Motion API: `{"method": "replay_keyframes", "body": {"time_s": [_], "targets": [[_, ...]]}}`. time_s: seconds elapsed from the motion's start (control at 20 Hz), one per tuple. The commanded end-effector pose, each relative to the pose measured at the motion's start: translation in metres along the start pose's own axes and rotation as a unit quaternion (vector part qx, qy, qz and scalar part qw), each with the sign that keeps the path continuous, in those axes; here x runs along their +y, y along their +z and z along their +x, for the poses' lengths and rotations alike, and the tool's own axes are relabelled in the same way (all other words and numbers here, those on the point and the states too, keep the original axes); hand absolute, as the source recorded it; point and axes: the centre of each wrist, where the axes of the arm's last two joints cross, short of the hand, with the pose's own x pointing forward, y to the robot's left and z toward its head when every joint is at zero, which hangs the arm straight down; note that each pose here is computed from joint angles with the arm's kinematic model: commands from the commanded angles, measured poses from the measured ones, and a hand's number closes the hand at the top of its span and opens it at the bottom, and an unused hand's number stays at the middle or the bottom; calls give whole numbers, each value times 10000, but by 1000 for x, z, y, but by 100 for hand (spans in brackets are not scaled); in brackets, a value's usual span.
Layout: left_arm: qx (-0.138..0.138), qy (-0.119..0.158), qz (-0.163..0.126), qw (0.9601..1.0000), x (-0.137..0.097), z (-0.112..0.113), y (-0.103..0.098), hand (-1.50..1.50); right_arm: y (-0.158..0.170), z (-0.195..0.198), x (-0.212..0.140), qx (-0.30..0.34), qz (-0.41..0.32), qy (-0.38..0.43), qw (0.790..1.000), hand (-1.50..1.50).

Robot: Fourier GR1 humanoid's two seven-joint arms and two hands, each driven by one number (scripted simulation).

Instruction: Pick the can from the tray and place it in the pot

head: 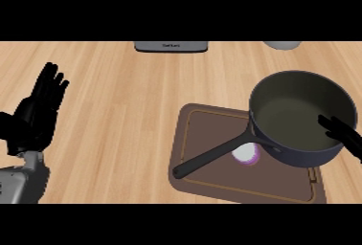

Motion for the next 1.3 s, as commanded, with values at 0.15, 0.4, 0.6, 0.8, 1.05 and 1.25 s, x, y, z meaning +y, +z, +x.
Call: {"method": "replay_keyframes", "body": {"time_s": [0.15,0.4,0.6,0.8,1.05,1.25], "targets": [[-58,30,-6,10000,-2,-11,-1,0,-5,55,13,757,1109,698,9885,-150],[-37,-32,0,10000,-5,-4,2,0,-44,57,45,832,1204,498,9880,-150],[-24,-18,56,10000,-12,-7,24,0,-26,67,69,906,1292,538,9860,-150],[-24,58,79,9999,0,10,-4,0,-38,69,77,1079,1343,690,9826,-150],[-28,60,123,9999,0,-6,0,0,-36,70,78,1478,1277,1040,9752,-150],[19,-18,110,9999,-1,-5,-9,0,-39,49,82,1418,1392,898,9759,-150]]}}
